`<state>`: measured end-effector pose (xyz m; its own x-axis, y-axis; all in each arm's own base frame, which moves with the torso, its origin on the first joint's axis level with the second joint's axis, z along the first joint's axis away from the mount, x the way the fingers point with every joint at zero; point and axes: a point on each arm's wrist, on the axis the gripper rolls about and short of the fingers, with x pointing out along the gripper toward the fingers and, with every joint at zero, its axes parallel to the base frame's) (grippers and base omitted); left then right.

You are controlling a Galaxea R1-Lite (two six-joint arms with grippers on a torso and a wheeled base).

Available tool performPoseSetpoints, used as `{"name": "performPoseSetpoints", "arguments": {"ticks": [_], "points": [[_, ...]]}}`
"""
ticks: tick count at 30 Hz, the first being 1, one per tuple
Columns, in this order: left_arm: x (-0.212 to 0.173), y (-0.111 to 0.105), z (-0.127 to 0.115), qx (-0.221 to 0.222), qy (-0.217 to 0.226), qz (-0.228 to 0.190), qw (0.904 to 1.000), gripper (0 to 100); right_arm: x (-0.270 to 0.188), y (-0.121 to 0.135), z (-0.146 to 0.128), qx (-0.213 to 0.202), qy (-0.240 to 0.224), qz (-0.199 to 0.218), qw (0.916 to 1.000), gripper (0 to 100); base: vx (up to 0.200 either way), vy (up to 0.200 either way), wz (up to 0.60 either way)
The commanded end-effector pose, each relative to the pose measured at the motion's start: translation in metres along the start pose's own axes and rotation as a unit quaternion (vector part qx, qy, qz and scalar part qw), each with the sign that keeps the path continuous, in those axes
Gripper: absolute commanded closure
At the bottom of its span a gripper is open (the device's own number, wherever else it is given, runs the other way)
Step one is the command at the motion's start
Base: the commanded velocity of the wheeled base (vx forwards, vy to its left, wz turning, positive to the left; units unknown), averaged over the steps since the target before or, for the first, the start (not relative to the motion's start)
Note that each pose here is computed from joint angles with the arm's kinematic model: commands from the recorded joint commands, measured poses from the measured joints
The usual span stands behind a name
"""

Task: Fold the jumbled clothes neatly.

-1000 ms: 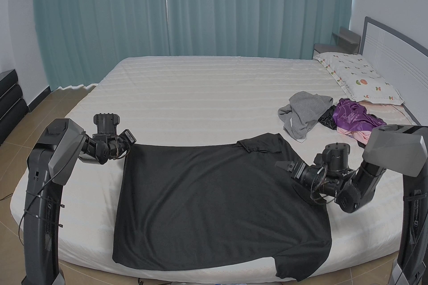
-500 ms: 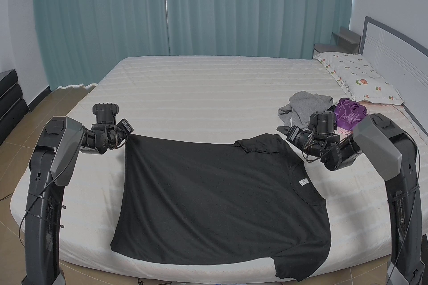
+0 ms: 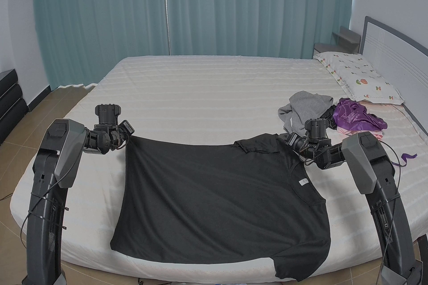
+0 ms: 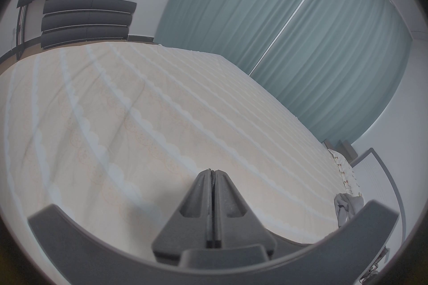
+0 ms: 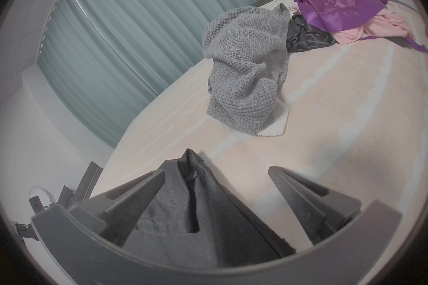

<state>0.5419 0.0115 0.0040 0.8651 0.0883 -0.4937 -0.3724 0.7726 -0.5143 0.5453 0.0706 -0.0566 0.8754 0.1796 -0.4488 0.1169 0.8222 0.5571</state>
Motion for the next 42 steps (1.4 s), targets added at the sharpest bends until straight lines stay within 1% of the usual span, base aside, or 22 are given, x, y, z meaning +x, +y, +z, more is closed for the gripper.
{"name": "performPoseSetpoints", "arguments": {"ticks": [1, 6, 7, 10, 13, 14, 16, 17, 19, 23, 24, 27, 31, 35, 36, 37, 38, 39, 40, 41, 42], "points": [[0.001, -0.001, -0.005, 0.002, 0.004, 0.0, 1.0, 100, 0.009, -0.013, -0.014, 0.002, 0.008, 0.001, 1.0, 0, 0.0, 0.0, 0.0], [0.001, -0.003, -0.006, 0.002, 0.005, -0.001, 1.0, 100, 0.011, -0.013, -0.021, 0.001, 0.017, 0.005, 0.9998, 0, 0.0, 0.0, 0.0], [0.001, -0.002, -0.005, 0.002, 0.005, -0.001, 1.0, 100, 0.012, -0.013, -0.023, 0.001, 0.019, 0.007, 0.9998, 100, 0.0, 0.0, 0.0], [0.001, -0.002, -0.006, 0.002, 0.005, 0.0, 1.0, 100, 0.012, -0.011, -0.023, 0.0, 0.012, 0.014, 0.9998, 100, 0.0, 0.0, 0.0], [0.003, 0.0, -0.009, 0.002, 0.008, 0.002, 1.0, 100, 0.012, -0.008, -0.017, -0.001, -0.014, 0.024, 0.9996, 100, 0.0, 0.0, 0.0], [0.003, 0.0, -0.009, 0.002, 0.008, 0.002, 1.0, 100, 0.012, -0.008, -0.017, -0.001, -0.014, 0.024, 0.9996, 100, 0.0, 0.0, 0.0], [0.008, 0.006, -0.016, 0.002, 0.014, 0.008, 0.9999, 100, 0.011, -0.008, -0.012, 0.0, -0.037, 0.029, 0.9989, 100, 0.0, 0.0, 0.0], [0.011, 0.007, -0.018, 0.002, 0.015, 0.009, 0.9998, 100, 0.01, -0.007, -0.006, 0.002, -0.051, 0.029, 0.9983, 100, 0.0, 0.0, 0.0], [0.012, 0.007, -0.019, -0.002, 0.015, 0.009, 0.9999, 100, 0.007, -0.008, 0.001, 0.004, -0.063, 0.025, 0.9977, 100, 0.0, 0.0, 0.0], [0.011, 0.006, -0.016, -0.011, 0.01, 0.005, 0.9999, 100, 0.004, -0.012, 0.012, 0.008, -0.077, 0.018, 0.9968, 100, 0.0, 0.0, 0.0], [0.011, 0.003, -0.013, -0.013, 0.003, 0.0, 0.9999, 100, 0.003, -0.016, 0.018, 0.01, -0.094, 0.013, 0.9955, 100, 0.0, 0.0, 0.0], [0.01, 0.002, -0.01, -0.021, -0.003, -0.004, 0.9998, 100, 0.002, -0.02, 0.025, 0.012, -0.111, 0.015, 0.9937, 100, 0.0, 0.0, 0.0], [0.011, 0.002, -0.01, -0.031, -0.005, -0.007, 0.9995, 100, 0.001, -0.023, 0.027, 0.012, -0.115, 0.014, 0.9932, 100, 0.0, 0.0, 0.0], [0.014, 0.005, -0.015, -0.03, 0.003, -0.002, 0.9996, 100, 0.008, -0.03, 0.01, 0.011, -0.089, -0.005, 0.9959, 100, 0.0, 0.0, 0.0], [0.014, 0.005, -0.017, -0.029, 0.004, -0.002, 0.9996, 100, 0.008, -0.03, 0.01, 0.011, -0.09, -0.006, 0.9959, 100, 0.0, 0.0, 0.0], [0.015, 0.006, -0.018, -0.029, 0.006, 0.001, 0.9996, 100, 0.006, -0.025, 0.014, 0.009, -0.099, -0.002, 0.995, 100, 0.0, 0.0, 0.0], [0.014, 0.004, -0.016, -0.029, 0.004, -0.002, 0.9996, 100, 0.001, -0.018, 0.024, 0.01, -0.112, 0.011, 0.9935, 100, 0.0, 0.0, 0.0], [0.013, 0.004, -0.016, -0.03, 0.004, -0.002, 0.9995, 100, -0.006, -0.008, 0.04, 0.012, -0.129, 0.023, 0.9913, 100, 0.0, 0.0, 0.0], [0.013, 0.004, -0.016, -0.03, 0.004, -0.002, 0.9995, 100, -0.007, -0.008, 0.042, 0.012, -0.131, 0.024, 0.991, 100, 0.0, 0.0, 0.0], [0.011, 0.004, -0.01, -0.033, -0.001, -0.003, 0.9995, 100, -0.015, 0.0, 0.057, 0.016, -0.144, 0.029, 0.989, 100, 0.0, 0.0, 0.0], [0.01, 0.004, -0.008, -0.033, -0.002, -0.003, 0.9994, 100, -0.017, -0.002, 0.06, 0.017, -0.145, 0.024, 0.989, 100, 0.0, 0.0, 0.0]]}}
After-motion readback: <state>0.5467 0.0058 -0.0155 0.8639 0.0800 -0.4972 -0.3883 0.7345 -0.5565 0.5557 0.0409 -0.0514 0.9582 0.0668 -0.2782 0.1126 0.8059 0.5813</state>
